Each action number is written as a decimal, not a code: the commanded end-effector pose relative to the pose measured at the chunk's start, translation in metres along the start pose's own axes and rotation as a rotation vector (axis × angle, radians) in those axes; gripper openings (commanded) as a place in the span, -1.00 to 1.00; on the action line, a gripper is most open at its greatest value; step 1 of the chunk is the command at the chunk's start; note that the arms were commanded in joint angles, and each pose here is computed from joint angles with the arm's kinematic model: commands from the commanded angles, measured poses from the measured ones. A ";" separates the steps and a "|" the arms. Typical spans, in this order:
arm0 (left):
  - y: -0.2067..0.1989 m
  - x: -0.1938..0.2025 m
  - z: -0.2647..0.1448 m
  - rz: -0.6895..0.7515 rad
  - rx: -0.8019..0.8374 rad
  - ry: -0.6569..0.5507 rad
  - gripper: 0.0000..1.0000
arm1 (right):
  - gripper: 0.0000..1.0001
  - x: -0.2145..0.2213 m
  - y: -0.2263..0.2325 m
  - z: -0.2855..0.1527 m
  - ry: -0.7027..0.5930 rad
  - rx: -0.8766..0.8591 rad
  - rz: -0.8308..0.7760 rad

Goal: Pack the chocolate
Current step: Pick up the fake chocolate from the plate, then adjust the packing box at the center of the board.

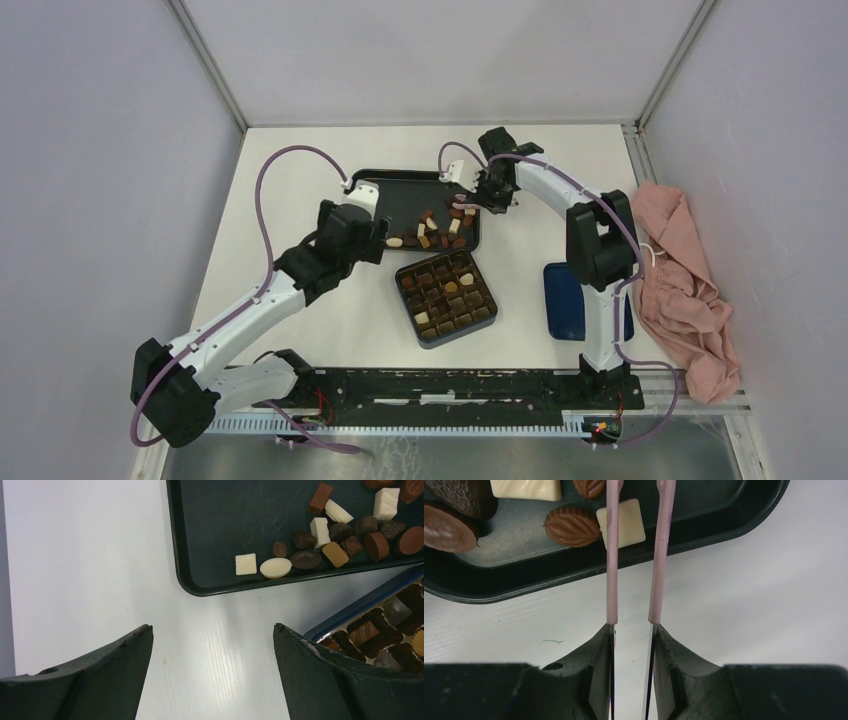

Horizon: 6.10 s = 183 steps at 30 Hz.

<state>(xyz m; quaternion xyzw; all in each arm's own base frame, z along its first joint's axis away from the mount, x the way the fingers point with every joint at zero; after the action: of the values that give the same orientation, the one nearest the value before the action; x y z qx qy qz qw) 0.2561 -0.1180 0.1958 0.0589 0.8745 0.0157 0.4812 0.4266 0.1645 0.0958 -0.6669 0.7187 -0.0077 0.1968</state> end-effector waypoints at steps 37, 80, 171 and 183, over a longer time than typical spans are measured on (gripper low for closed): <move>-0.005 -0.006 0.003 0.025 0.053 -0.013 0.86 | -0.21 -0.034 -0.022 0.017 -0.071 0.005 0.000; -0.046 -0.021 -0.018 -0.228 0.296 0.083 0.83 | -0.62 -0.053 0.010 -0.058 -0.278 0.027 -0.001; -0.113 0.091 -0.003 -0.481 -0.056 0.200 -0.91 | -0.61 -0.010 0.206 -0.113 -0.254 -0.141 -0.356; -0.109 0.097 -0.002 -0.474 -0.077 0.207 -0.51 | -0.55 -0.012 0.217 -0.100 -0.225 -0.210 -0.382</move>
<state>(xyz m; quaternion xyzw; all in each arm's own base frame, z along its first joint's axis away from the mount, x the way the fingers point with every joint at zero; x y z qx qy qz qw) 0.1836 -0.2078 0.0896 -0.1324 0.9244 -0.0356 0.3558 0.1907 0.1700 0.1307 -0.7986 0.5603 0.1034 0.1939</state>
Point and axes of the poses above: each gripper's point midway between its finger pads, its own z axis out along the fingers, its own y axis along the line the jaws close on, x = y × z, the point moved 4 cm from there along -z, back along the fingers, and after that the axes turned 9 degrees about -z, right-handed, at the moved point
